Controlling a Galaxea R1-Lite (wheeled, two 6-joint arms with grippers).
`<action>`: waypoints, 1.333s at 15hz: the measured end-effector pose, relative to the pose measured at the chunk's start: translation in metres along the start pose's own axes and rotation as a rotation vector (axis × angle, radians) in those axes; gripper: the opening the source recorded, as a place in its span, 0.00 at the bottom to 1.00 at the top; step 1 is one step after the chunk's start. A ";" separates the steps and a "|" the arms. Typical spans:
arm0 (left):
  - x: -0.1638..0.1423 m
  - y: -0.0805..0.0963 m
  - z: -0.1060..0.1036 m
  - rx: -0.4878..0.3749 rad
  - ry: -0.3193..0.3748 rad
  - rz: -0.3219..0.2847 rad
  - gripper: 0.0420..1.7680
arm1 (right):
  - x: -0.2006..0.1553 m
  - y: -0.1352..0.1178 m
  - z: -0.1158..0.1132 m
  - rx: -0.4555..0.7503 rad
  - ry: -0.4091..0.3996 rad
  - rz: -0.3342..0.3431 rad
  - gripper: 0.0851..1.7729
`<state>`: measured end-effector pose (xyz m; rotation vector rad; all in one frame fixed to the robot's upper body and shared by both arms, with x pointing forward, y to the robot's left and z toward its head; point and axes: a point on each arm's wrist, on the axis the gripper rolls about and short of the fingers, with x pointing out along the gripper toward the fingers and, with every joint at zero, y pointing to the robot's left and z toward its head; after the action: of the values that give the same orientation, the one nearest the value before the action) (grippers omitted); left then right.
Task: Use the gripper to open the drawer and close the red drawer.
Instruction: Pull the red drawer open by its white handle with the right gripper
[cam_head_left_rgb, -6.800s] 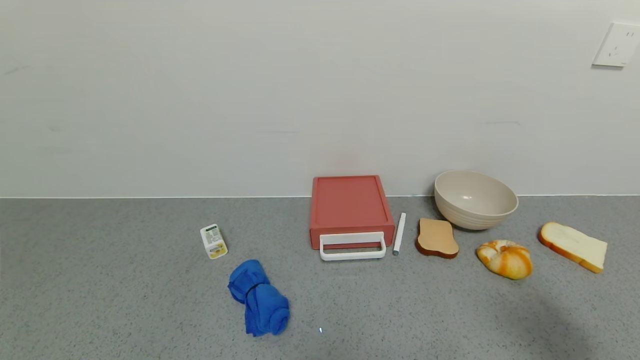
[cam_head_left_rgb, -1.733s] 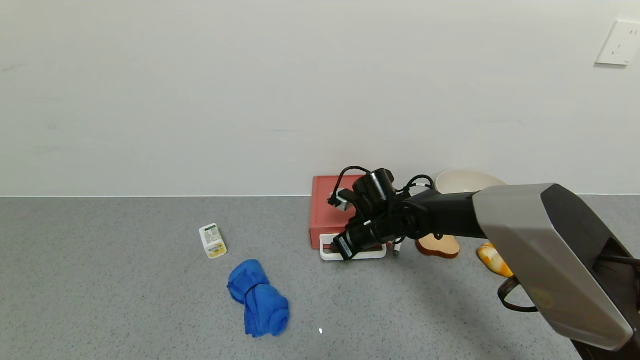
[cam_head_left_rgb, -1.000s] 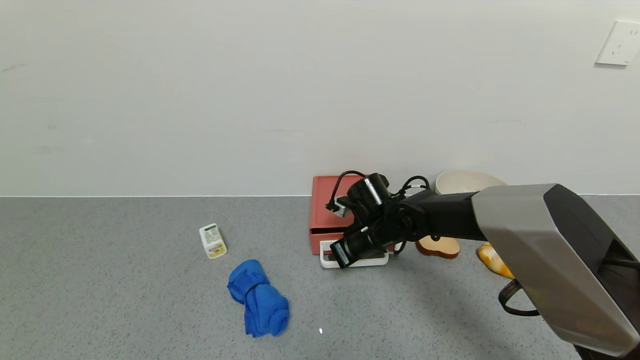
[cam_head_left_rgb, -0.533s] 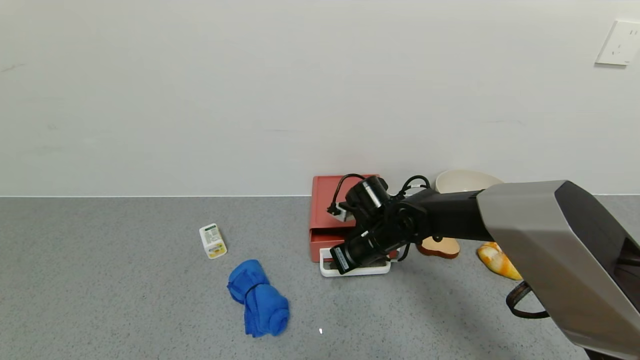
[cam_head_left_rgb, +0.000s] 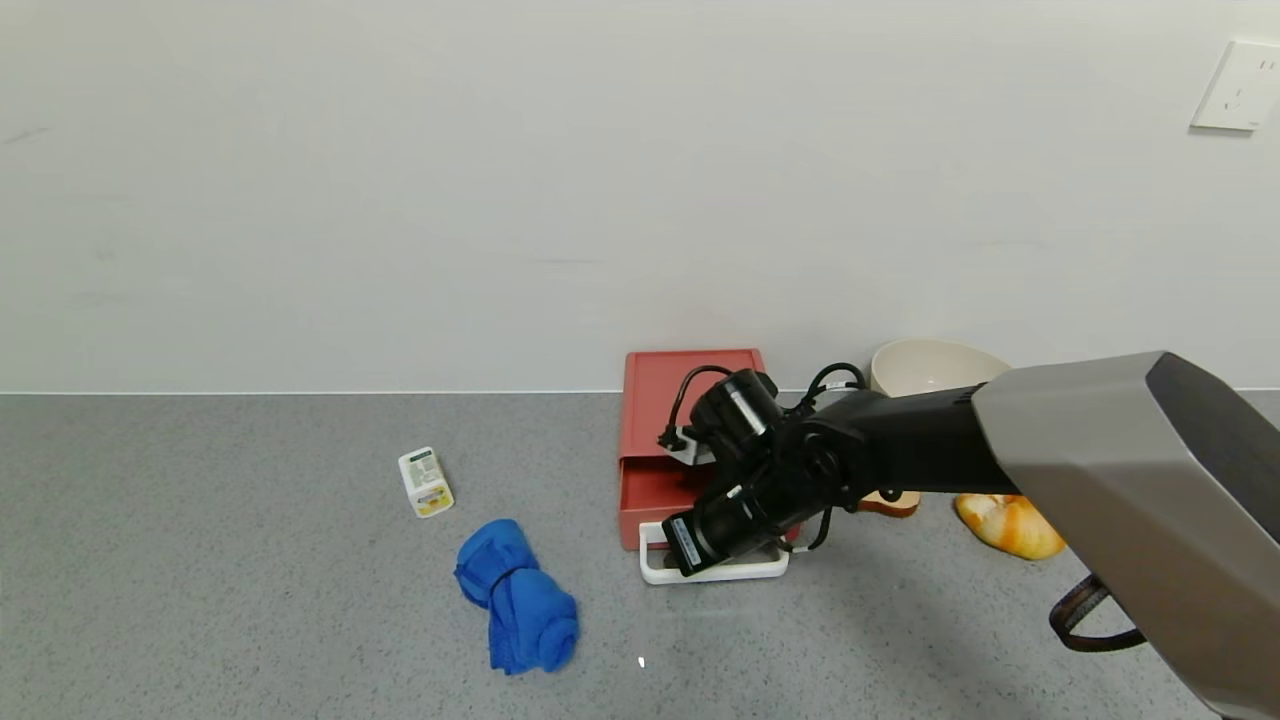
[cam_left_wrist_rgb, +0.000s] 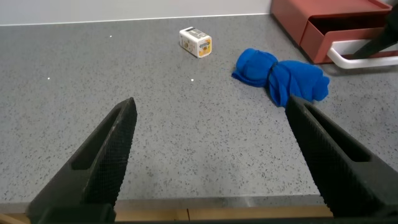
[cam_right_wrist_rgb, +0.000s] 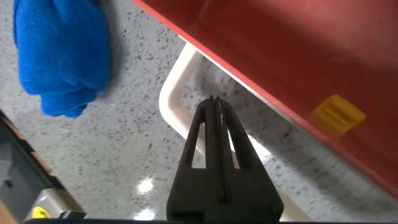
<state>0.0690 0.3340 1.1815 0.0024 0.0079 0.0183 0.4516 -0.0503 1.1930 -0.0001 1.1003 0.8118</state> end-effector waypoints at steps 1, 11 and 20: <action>0.000 0.000 0.000 0.000 0.000 0.000 0.97 | -0.001 0.004 -0.002 0.026 0.006 0.004 0.02; 0.000 0.000 0.000 -0.002 0.000 -0.001 0.97 | -0.008 0.026 -0.015 0.165 0.064 0.000 0.02; 0.000 0.000 0.000 -0.002 0.000 -0.002 0.97 | -0.009 0.052 -0.032 0.193 0.107 -0.029 0.02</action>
<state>0.0690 0.3339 1.1815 0.0001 0.0079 0.0164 0.3945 -0.0308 1.2046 0.1031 1.2738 0.6829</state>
